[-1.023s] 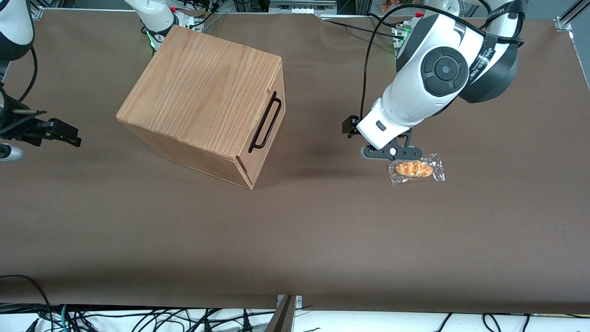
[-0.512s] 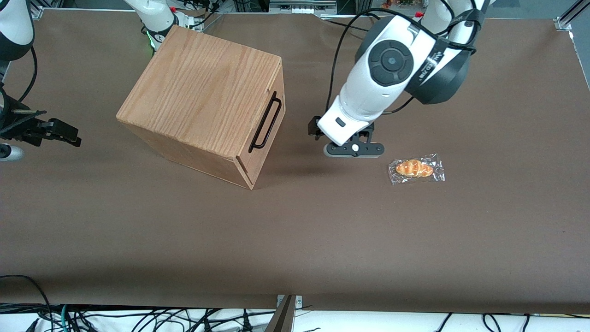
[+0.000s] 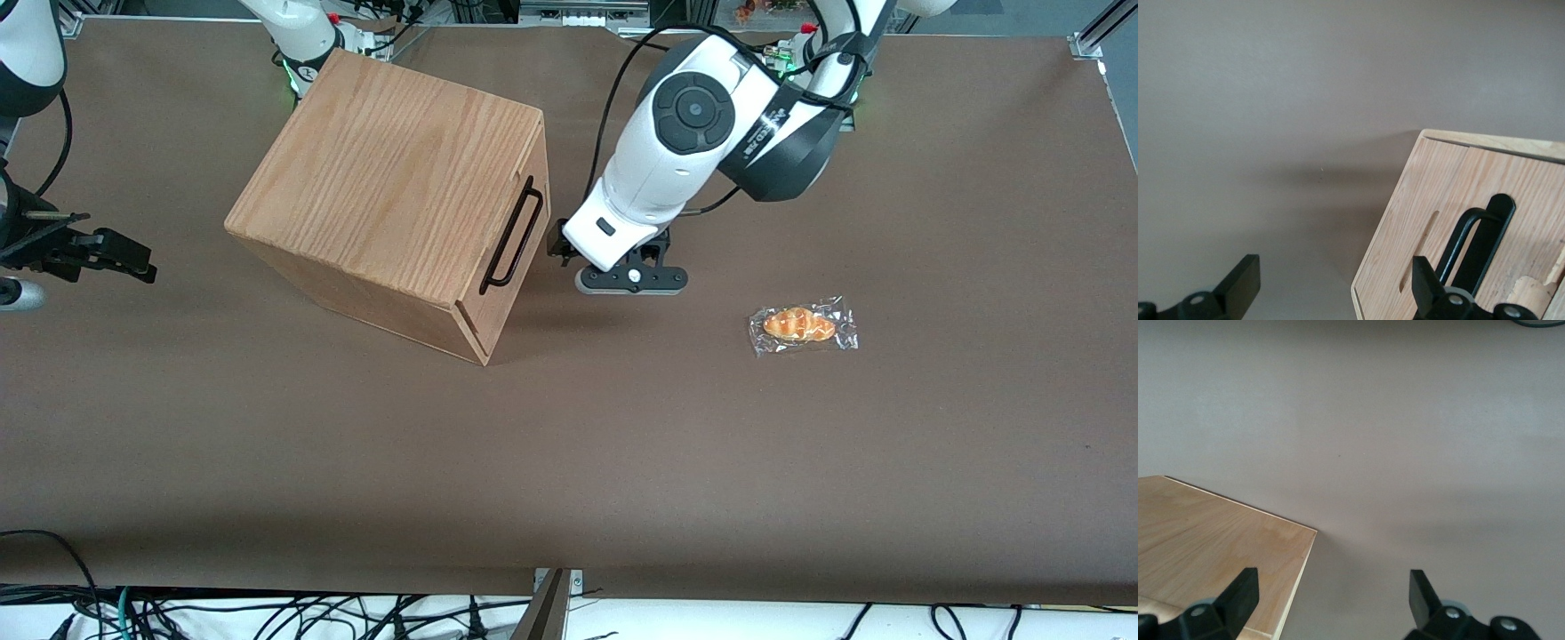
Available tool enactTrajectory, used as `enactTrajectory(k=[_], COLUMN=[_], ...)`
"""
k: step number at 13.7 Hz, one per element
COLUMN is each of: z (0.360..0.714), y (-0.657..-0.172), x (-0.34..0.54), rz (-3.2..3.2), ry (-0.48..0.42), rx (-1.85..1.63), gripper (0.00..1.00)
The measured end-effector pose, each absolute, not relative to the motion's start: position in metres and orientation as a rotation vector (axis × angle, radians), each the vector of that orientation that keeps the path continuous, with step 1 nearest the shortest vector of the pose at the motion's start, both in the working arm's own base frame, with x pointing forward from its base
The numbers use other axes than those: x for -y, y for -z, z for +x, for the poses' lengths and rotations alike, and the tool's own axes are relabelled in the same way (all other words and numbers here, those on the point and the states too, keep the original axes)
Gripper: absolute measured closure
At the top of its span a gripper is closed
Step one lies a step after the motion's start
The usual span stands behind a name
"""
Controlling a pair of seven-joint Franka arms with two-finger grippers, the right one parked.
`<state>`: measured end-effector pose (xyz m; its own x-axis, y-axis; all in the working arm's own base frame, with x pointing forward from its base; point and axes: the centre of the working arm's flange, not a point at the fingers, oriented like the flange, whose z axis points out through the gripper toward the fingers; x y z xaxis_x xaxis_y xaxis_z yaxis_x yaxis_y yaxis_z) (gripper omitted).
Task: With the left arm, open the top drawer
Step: 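Move the left gripper over the bread roll toward the black drawer handle, then lower the open left gripper around the black bar handle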
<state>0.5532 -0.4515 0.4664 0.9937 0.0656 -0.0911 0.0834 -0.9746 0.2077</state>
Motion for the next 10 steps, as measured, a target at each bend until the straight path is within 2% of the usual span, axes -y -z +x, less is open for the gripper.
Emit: enactTrajectory(k=[5,10], z=[0.546,0.531], y=[-0.441,-0.441], x=[0.474,0.491], rz=[2.932,2.931], ry=[0.129,0.129], rx=[-0.078,-0.033], gripper=[0.0,0.0])
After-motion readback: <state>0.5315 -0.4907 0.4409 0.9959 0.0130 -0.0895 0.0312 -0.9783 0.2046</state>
